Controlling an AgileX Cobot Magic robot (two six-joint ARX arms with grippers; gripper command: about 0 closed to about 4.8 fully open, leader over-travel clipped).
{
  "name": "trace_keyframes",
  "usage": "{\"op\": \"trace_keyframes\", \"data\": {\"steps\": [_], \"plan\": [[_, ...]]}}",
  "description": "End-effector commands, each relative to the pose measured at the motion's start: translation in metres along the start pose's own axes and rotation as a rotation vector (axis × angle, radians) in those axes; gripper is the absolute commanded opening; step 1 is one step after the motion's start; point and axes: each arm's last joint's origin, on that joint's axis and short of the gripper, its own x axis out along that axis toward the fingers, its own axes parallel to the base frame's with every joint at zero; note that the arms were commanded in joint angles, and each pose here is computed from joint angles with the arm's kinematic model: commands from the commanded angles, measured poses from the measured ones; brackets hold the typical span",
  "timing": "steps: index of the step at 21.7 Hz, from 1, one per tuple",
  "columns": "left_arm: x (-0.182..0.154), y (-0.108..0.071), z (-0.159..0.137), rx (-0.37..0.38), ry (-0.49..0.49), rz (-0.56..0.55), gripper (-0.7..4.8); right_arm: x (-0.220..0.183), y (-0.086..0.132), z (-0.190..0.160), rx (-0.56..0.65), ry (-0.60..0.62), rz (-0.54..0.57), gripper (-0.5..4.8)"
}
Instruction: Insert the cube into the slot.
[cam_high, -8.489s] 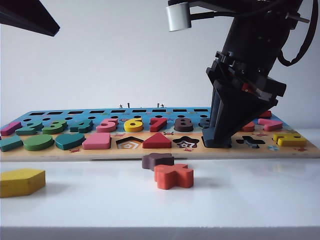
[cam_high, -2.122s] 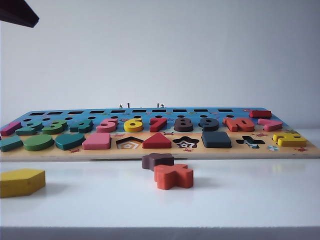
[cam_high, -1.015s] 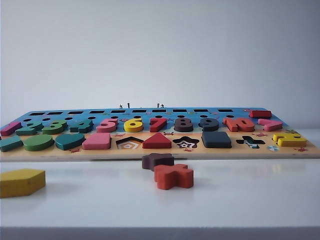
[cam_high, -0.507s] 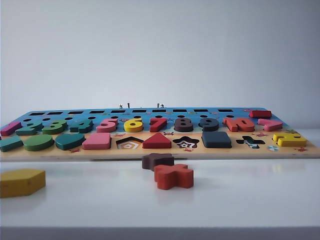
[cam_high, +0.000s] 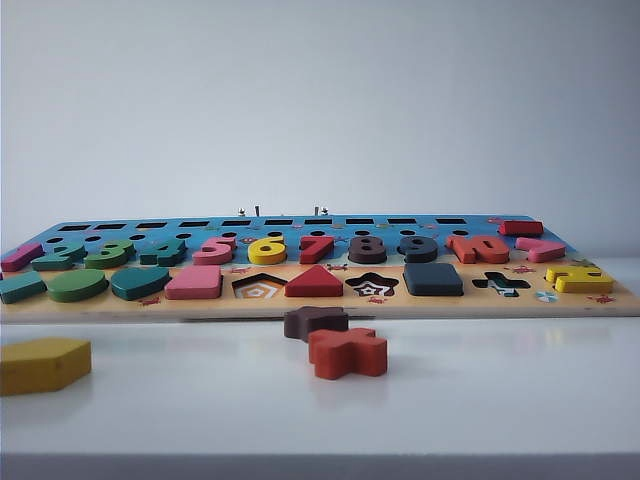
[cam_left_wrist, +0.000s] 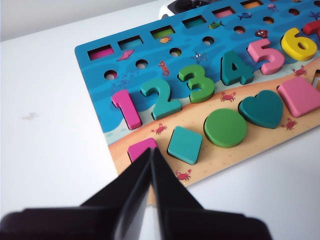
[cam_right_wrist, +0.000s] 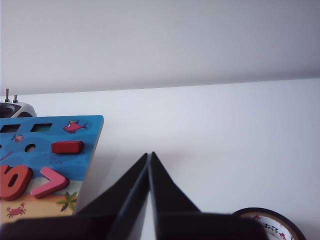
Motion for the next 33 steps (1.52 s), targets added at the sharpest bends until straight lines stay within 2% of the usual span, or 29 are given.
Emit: {"op": "trace_keyframes", "data": {"steps": [1,8,14,33], "plan": [[0.0007,0.0,-0.0011,0.004,0.002,0.002,0.17,-0.0001,0.0001,0.0011,-0.004,-0.012,0.001,0.0],[0.0007,-0.0002,-0.001,-0.006,-0.001,-0.005,0.17,-0.0001,0.0001,0.0011,-0.004,-0.012,0.001,0.0],[0.0007,-0.0002,-0.001,-0.093,0.0,-0.005,0.17,-0.0001,0.0001,0.0011,-0.004,-0.012,0.001,0.0],[0.0007,0.0001,-0.001,-0.082,0.001,0.003,0.17,-0.0001,0.0001,0.0011,-0.004,-0.012,0.001,0.0]]}}
